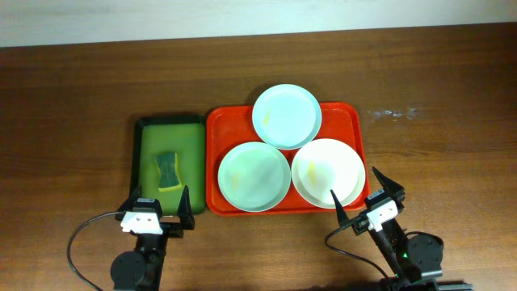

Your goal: Clean dirty plates on tray and stack at the side

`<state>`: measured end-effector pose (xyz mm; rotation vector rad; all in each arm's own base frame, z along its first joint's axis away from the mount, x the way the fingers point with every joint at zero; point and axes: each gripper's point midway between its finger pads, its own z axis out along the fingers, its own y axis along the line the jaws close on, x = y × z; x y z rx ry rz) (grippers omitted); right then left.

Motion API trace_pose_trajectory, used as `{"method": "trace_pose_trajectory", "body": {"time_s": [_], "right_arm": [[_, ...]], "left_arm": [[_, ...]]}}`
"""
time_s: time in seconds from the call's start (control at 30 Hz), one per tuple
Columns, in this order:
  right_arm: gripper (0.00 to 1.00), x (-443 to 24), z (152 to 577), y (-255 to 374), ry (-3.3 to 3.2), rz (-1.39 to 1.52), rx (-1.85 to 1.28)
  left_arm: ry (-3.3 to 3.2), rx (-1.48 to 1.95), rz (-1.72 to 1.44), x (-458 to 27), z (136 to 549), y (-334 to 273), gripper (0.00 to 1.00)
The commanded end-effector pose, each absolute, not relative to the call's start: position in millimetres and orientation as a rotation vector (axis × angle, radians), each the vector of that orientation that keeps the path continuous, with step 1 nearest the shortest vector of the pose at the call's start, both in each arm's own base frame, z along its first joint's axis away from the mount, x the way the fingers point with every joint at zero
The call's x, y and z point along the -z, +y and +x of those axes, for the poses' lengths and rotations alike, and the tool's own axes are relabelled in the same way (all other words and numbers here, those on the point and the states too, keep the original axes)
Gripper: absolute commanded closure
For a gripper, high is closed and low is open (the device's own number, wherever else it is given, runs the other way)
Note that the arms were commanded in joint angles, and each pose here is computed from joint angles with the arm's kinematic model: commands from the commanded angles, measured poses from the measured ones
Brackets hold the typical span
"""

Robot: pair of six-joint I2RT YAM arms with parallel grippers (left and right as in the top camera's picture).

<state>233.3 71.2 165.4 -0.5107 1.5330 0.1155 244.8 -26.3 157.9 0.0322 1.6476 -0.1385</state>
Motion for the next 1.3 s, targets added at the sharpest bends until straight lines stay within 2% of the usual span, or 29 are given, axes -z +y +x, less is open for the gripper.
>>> {"method": "trace_pose_trajectory", "body": {"time_s": [0.0, 0.9, 0.97, 1.0, 1.07, 1.13, 1.2, 1.27], "right_arm": [[0.02, -160.4, 233.9, 70.5, 1.551, -0.505, -0.124], [0.02, -160.4, 233.9, 70.5, 1.551, -0.505, -0.124], [0.02, -160.4, 233.9, 70.5, 1.551, -0.505, -0.124], [0.01, -160.4, 233.9, 70.5, 1.551, -0.505, -0.124], [0.01, -160.4, 233.9, 70.5, 1.551, -0.505, -0.124], [0.01, -160.4, 233.9, 70.5, 1.551, -0.505, -0.124], [0.02, -160.4, 233.9, 70.5, 1.551, -0.505, -0.124], [0.02, -160.4, 233.9, 70.5, 1.551, -0.505, -0.124]], "left_arm": [[1.657, 0.126, 0.051, -155.0, 244.6, -27.2, 0.01], [1.658, 0.126, 0.051, -154.9, 244.6, -27.1, 0.01], [1.591, 0.287, 0.082, -172.4, 241.9, -47.9, 0.01], [1.574, 0.623, 0.211, -180.3, 223.1, -94.6, 0.01], [1.515, 0.909, 0.349, -198.7, 194.4, -129.8, 0.01], [1.374, 0.958, 0.467, -227.8, 176.3, -140.3, 0.01], [1.088, 0.872, 0.573, -289.4, 149.3, -138.7, 0.01], [1.074, 0.697, 0.519, -341.1, 153.3, -123.2, 0.01]]}}
